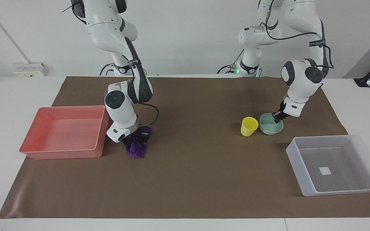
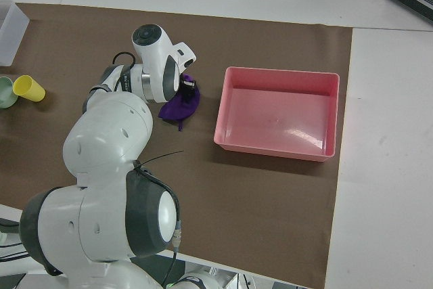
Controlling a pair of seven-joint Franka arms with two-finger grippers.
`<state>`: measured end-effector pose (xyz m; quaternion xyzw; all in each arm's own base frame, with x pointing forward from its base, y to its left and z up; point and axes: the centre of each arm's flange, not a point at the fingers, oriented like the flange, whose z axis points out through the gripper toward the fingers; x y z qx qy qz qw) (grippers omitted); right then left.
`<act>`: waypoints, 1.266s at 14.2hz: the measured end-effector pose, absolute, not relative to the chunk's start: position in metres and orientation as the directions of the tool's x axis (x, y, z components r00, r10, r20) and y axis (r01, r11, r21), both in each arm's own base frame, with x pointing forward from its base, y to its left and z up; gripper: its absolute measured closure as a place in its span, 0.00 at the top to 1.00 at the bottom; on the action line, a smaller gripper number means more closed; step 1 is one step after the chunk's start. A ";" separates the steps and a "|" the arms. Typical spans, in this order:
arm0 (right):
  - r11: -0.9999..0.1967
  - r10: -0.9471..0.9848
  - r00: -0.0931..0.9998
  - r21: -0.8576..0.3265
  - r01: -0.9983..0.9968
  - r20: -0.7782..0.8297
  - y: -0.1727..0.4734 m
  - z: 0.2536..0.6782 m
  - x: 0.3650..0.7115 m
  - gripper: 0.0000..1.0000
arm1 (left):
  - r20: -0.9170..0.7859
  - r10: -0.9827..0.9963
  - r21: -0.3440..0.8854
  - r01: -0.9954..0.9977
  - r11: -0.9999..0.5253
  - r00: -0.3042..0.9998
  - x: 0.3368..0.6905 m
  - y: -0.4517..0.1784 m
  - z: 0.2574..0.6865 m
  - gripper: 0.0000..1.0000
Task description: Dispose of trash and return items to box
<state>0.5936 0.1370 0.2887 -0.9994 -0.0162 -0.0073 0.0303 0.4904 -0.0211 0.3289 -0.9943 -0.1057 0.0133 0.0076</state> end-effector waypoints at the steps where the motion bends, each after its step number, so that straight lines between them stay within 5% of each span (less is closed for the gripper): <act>1: -0.998 0.028 1.000 -0.059 0.029 0.009 0.134 0.290 0.594 0.19 | -0.047 0.212 -0.024 0.211 -0.977 0.976 0.493 -0.021 0.337 0.05; 8: -0.998 -0.022 1.000 -0.058 -0.023 -0.020 0.099 0.373 0.604 0.17 | -0.071 0.280 0.092 0.285 -0.954 0.958 0.544 -0.023 0.500 0.03; 13: -0.997 -0.054 0.996 -0.050 -0.057 -0.069 0.048 0.456 0.595 0.17 | 0.018 0.433 0.173 0.424 -0.889 0.901 0.629 0.056 0.469 0.03; 18: -0.997 -0.023 0.995 -0.065 -0.030 -0.100 -0.063 0.475 0.578 0.17 | 0.064 0.491 0.197 0.471 -0.860 0.869 0.699 0.099 0.409 0.03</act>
